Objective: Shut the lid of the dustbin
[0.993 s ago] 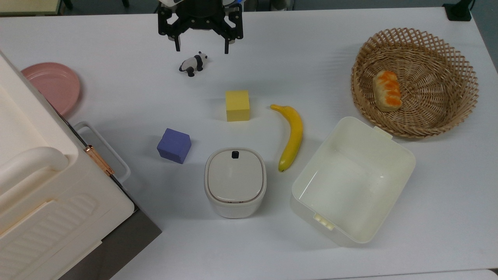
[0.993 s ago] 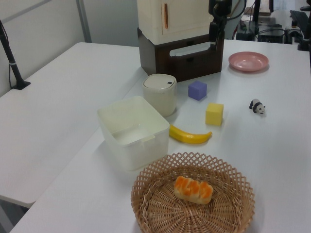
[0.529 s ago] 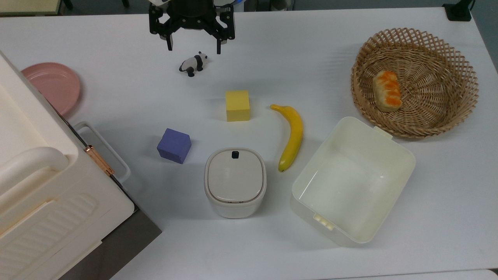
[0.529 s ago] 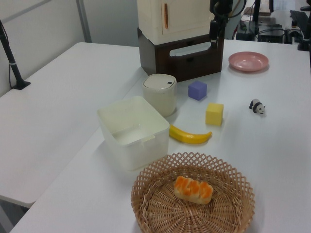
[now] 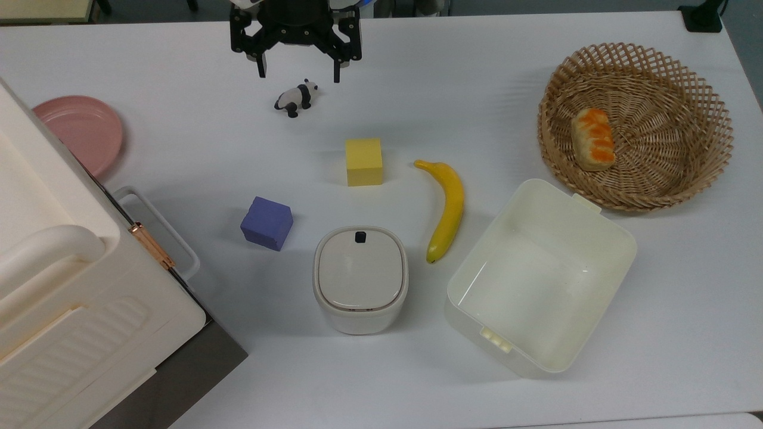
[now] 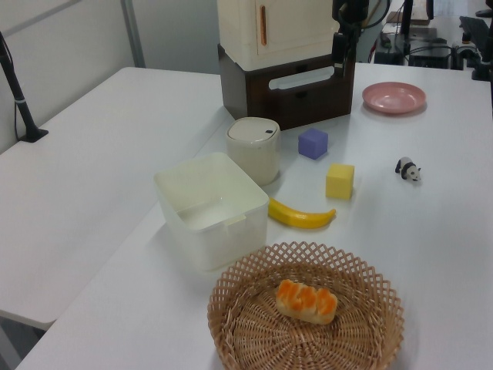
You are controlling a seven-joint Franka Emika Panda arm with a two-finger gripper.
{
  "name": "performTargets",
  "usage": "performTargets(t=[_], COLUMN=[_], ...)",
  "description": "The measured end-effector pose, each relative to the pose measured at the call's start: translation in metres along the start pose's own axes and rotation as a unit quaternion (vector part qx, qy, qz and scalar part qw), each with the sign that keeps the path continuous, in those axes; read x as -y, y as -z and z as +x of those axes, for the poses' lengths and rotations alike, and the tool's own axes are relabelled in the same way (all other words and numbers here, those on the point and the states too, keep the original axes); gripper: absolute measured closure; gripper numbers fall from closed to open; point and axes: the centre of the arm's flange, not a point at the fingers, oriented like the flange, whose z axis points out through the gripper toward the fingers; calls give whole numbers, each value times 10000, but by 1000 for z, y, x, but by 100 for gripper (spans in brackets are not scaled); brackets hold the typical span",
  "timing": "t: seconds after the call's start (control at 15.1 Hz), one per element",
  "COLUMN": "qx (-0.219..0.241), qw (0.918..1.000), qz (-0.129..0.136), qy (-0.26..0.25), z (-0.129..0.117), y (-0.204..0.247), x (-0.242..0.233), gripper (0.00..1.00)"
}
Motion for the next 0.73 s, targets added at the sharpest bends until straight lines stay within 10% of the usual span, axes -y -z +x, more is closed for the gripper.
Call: performTargets(t=[0.73], qx=[207], qw=[9998], qz=[-5], qy=[40], z=[-2], y=[-8], x=[5], gripper=[0])
